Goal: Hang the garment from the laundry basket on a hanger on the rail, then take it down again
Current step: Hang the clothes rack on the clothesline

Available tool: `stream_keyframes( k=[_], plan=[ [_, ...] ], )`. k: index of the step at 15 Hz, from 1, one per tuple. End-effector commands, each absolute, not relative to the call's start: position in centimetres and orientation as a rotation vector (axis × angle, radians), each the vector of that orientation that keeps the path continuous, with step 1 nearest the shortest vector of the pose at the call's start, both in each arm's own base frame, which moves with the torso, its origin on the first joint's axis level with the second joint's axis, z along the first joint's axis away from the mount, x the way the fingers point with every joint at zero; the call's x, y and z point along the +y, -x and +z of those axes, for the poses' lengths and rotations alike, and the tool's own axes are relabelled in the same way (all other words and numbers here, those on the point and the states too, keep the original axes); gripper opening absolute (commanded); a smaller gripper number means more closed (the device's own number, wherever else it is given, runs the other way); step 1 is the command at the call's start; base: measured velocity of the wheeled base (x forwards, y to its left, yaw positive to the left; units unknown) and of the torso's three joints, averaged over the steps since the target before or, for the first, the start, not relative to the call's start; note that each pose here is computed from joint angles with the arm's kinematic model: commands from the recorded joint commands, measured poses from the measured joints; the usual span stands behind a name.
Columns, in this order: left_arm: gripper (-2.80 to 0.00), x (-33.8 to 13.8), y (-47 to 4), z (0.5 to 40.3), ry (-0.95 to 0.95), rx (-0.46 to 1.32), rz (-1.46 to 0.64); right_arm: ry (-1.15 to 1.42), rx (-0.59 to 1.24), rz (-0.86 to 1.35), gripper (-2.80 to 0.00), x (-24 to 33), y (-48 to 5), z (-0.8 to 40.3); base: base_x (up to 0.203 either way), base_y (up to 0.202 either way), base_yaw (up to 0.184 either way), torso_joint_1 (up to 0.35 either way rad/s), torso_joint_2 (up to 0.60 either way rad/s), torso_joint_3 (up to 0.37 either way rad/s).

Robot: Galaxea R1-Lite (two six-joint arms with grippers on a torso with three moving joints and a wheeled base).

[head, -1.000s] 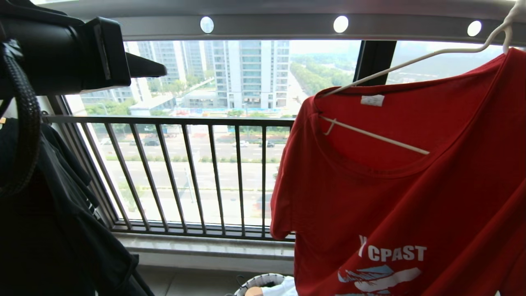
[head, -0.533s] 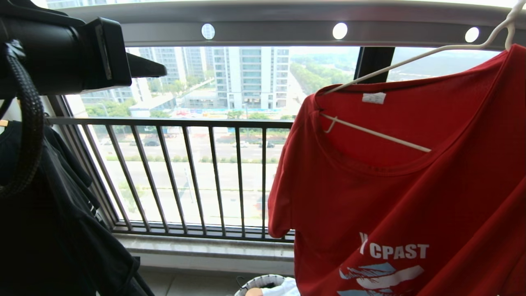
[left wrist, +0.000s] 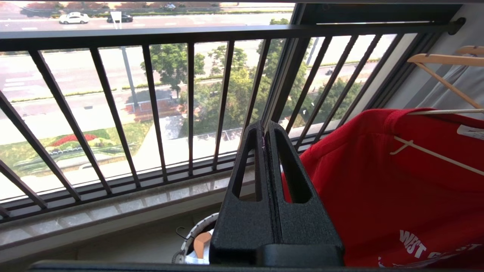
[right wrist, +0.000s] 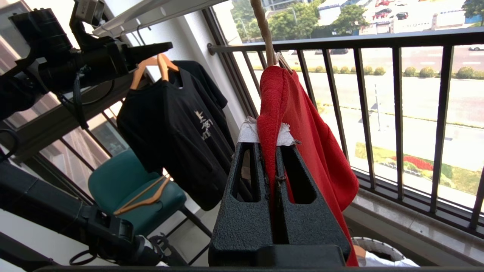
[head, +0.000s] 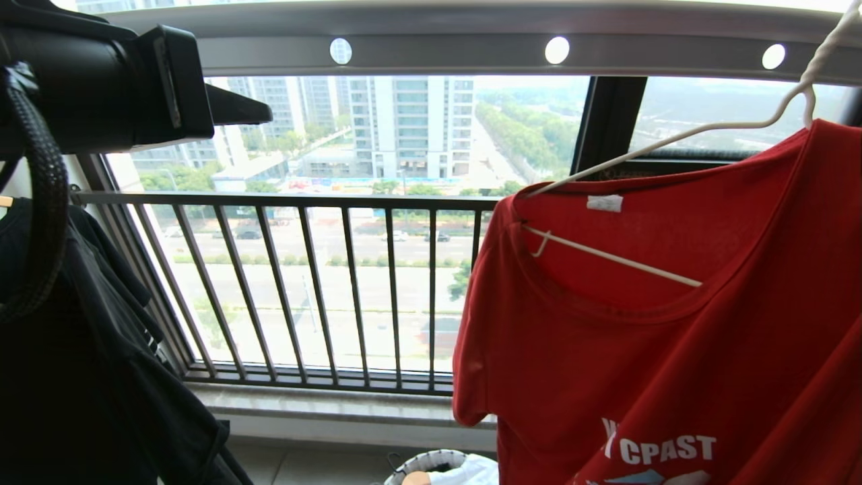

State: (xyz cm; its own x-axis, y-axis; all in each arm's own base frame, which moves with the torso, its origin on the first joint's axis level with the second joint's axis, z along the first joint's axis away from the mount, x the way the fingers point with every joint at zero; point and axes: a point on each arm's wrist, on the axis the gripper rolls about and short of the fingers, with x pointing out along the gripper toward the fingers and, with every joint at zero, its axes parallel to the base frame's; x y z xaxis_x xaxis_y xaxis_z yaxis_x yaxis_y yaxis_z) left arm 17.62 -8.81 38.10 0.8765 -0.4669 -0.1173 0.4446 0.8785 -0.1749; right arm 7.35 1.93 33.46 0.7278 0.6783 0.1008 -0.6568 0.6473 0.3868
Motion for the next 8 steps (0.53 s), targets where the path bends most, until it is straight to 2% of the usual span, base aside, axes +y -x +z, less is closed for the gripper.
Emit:
stream_keyframes(
  k=[1,8],
  plan=[
    [-2.8,-8.7,-17.6,38.1,0.145,0.157,-0.473,-0.427,0.082,0.767,-2.8,2.0,-8.1,33.2,0.0,0.0,0.0,0.0,0.0,0.0],
    [-2.8,-8.8,-17.8,38.1,0.144,0.16,-0.471,-0.404,0.135,0.822,-2.8,2.8,-9.7,32.6,0.0,0.0,0.0,0.0,0.0,0.0]
  ],
)
